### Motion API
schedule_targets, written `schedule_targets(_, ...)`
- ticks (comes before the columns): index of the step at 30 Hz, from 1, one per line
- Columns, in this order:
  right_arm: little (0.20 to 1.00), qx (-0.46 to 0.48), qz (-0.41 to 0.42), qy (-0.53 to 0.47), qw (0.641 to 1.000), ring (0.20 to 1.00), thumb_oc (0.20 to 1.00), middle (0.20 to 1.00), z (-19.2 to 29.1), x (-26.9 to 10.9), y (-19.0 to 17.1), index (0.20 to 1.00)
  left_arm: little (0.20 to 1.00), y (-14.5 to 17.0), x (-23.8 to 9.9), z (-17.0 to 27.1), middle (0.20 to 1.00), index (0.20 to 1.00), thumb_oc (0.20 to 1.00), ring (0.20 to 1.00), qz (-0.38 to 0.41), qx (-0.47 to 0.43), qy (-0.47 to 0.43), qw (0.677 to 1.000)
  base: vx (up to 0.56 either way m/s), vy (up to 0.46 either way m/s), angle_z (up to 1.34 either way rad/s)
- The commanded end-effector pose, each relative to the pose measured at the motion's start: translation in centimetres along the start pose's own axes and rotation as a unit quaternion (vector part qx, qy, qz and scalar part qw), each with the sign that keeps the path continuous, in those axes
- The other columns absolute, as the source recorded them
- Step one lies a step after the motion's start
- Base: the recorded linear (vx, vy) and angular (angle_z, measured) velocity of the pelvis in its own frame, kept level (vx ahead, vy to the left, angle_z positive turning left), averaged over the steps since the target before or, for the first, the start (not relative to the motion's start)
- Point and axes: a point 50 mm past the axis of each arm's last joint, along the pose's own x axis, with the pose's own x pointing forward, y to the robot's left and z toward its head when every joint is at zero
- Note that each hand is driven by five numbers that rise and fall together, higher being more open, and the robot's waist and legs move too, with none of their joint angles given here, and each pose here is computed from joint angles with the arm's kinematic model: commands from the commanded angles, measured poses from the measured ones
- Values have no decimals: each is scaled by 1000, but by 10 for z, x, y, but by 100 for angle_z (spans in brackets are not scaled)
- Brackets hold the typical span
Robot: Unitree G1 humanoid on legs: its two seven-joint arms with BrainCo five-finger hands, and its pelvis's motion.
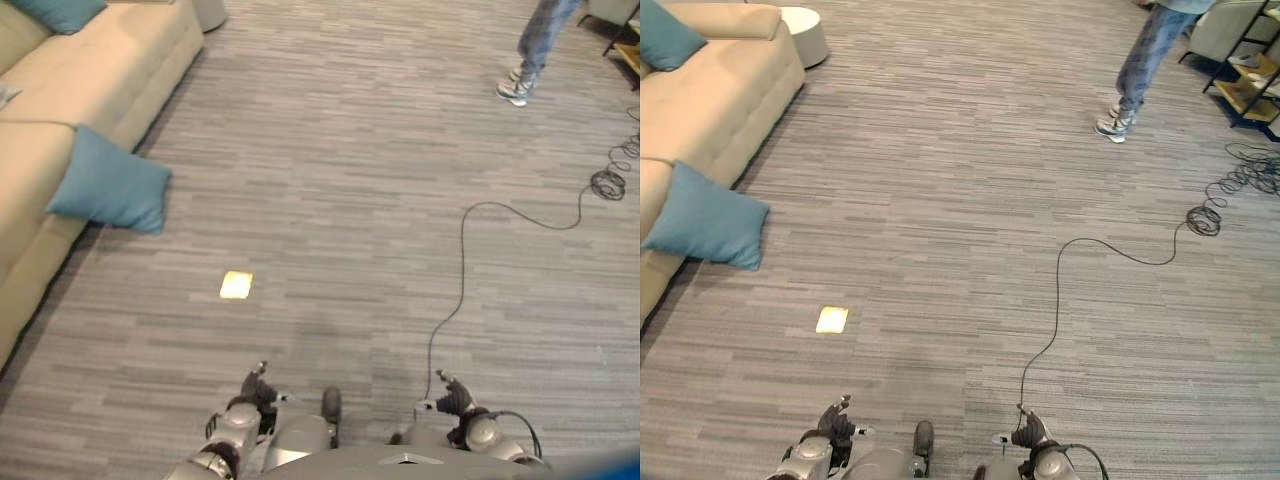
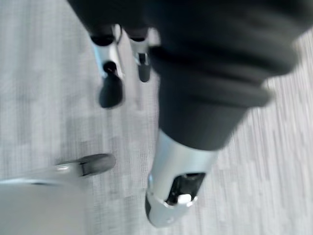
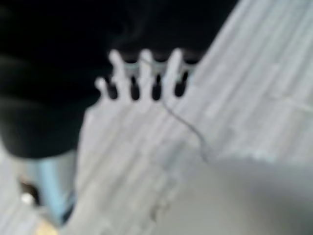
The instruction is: Pick up all the scattered cushions and arrange them neatly on the sofa.
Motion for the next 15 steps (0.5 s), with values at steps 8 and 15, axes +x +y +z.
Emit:
schedule_targets(8,1000,-41,13,15,999,1000,1000,1000,-7,-2,9,1000,1000,-12,-3,-7,1000,1000,1000,1000,2,-18,8,1000,374,-263,7)
schedule_targets(15,1000,-30,-6,26,999,1000,1000,1000,-11,2,-10,1000,1000,-12,-3,-7,1000,1000,1000,1000,-3,-30,5,1000,255,-397,48)
